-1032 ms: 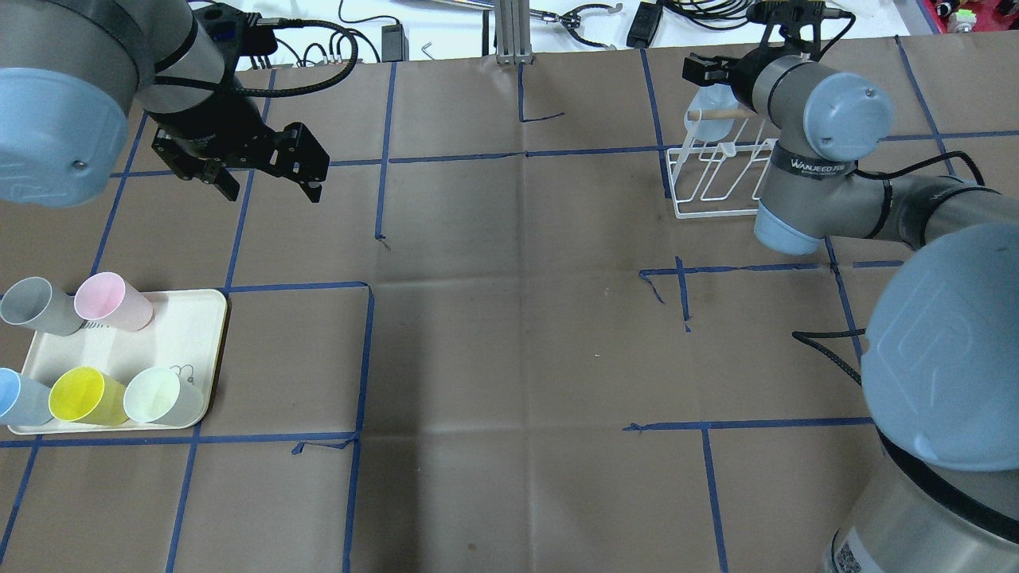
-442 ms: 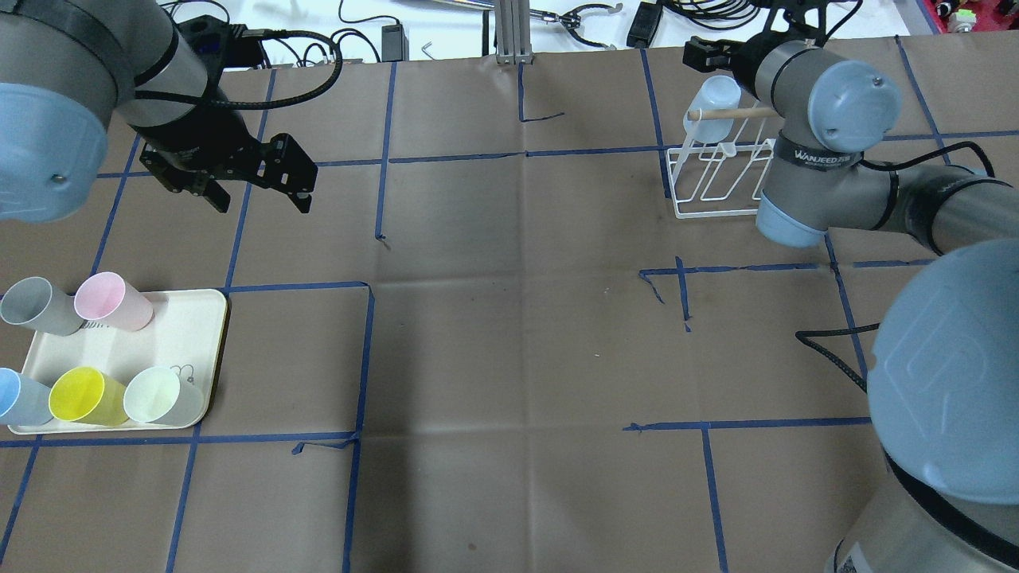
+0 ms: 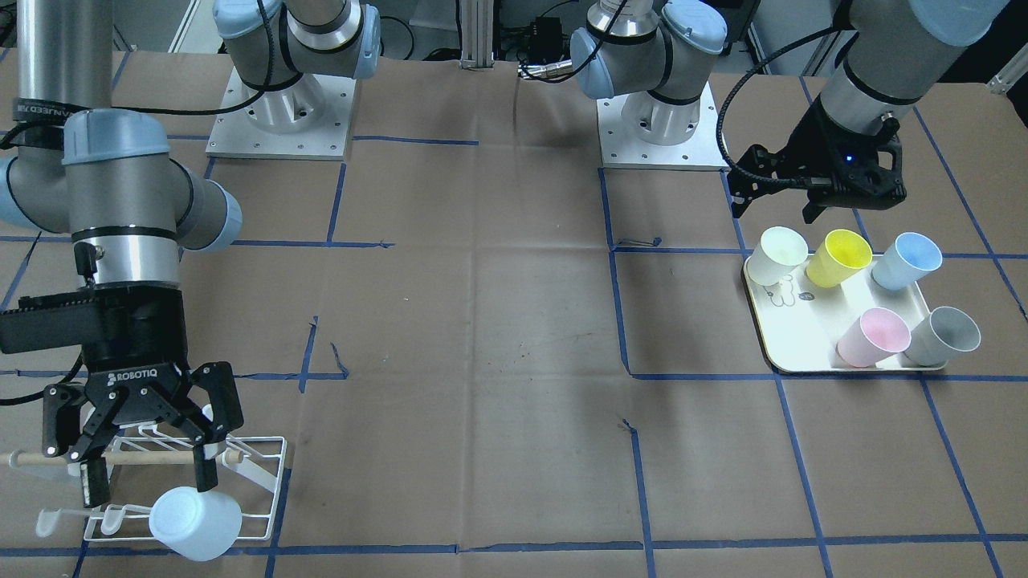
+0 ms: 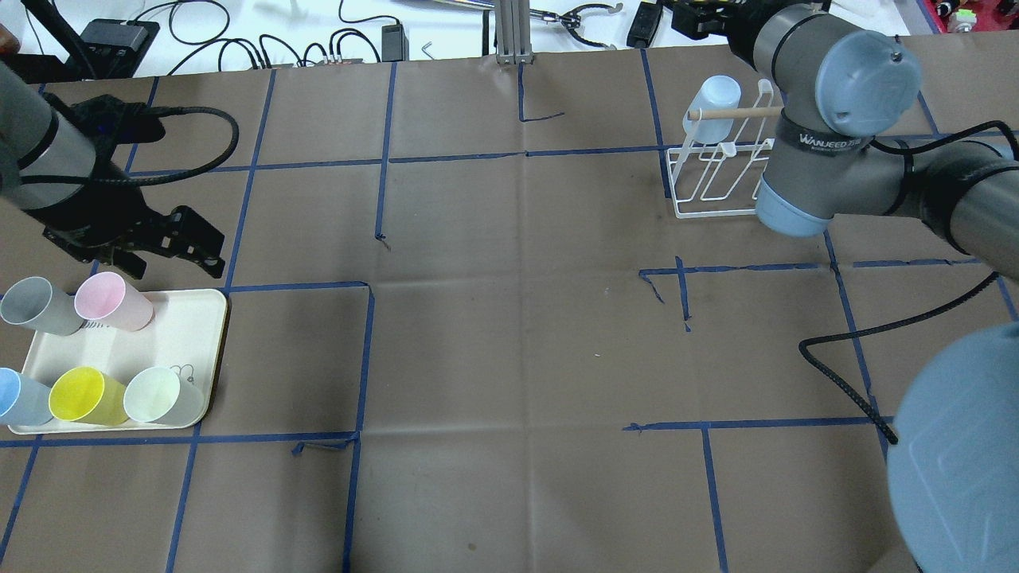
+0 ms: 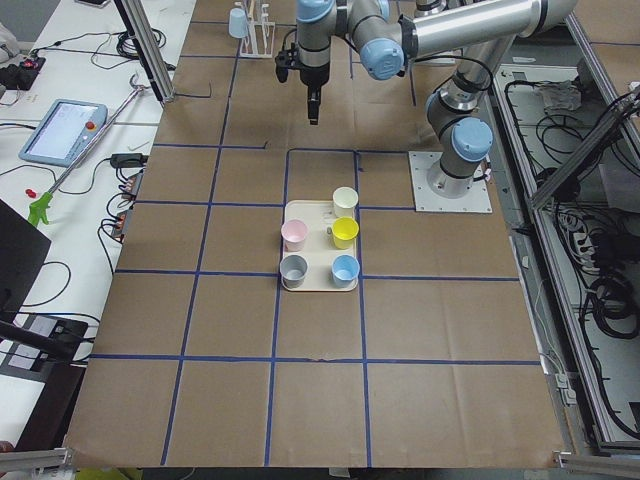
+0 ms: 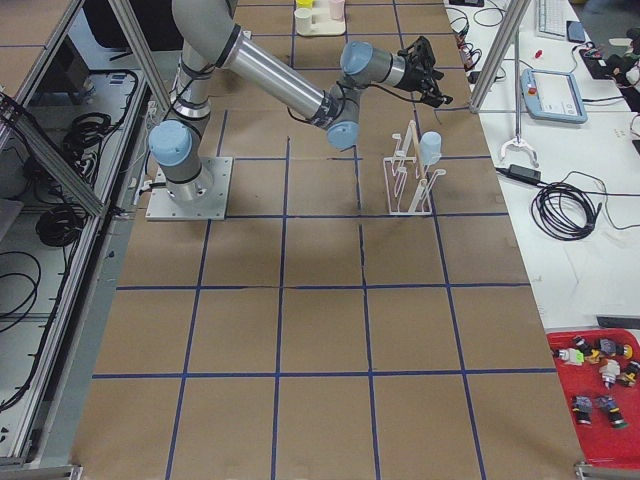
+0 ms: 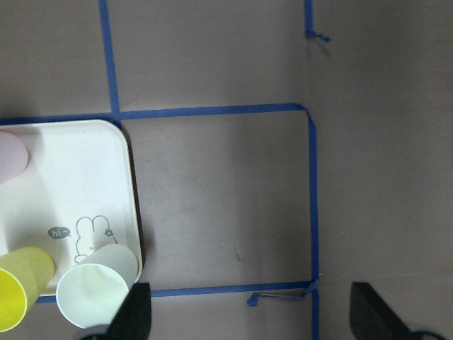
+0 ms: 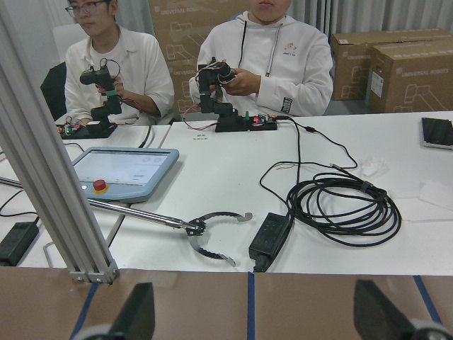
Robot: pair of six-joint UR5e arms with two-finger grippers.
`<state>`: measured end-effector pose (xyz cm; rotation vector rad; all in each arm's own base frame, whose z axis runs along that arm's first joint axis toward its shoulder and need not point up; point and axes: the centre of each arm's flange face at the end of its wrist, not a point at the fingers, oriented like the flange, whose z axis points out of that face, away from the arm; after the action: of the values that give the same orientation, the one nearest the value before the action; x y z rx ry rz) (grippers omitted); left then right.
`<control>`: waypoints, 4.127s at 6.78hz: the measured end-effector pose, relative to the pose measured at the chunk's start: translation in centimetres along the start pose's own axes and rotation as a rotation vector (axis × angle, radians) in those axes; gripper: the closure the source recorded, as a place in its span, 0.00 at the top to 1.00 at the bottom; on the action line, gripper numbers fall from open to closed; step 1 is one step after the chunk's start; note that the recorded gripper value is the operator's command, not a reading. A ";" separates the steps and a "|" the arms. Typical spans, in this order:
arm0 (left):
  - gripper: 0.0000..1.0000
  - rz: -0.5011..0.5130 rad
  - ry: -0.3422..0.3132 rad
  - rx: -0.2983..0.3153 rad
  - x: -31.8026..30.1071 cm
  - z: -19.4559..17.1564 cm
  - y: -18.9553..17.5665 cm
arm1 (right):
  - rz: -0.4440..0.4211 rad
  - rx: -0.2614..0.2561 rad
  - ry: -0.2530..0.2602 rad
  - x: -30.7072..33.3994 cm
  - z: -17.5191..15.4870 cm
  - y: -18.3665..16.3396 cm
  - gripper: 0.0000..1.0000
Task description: Transfer IKEA cup to right arm and place on rack
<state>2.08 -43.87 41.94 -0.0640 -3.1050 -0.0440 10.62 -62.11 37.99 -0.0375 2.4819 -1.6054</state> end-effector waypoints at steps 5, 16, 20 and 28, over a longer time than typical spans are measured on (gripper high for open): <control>0.96 -0.015 0.008 -0.006 -6.8 9.2 3.8 | 0.856 -0.101 -0.138 -11.8 -9.5 2.7 1.00; 0.00 -0.033 -0.050 -0.114 -8.6 18.6 5.3 | 1.304 -0.201 -0.168 -16.3 -11.3 5.2 1.00; 0.00 -0.036 -0.059 -0.104 -9.7 12.2 3.4 | 1.307 -0.218 -0.149 -16.2 -10.2 6.0 1.00; 0.00 0.206 0.321 0.440 -4.0 -7.1 -13.4 | 1.308 -0.221 -0.144 -16.1 -9.8 6.4 1.00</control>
<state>5.78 -57.66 48.49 -0.3253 -2.6992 0.5694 25.31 -48.65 38.42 1.1140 1.7603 -0.6954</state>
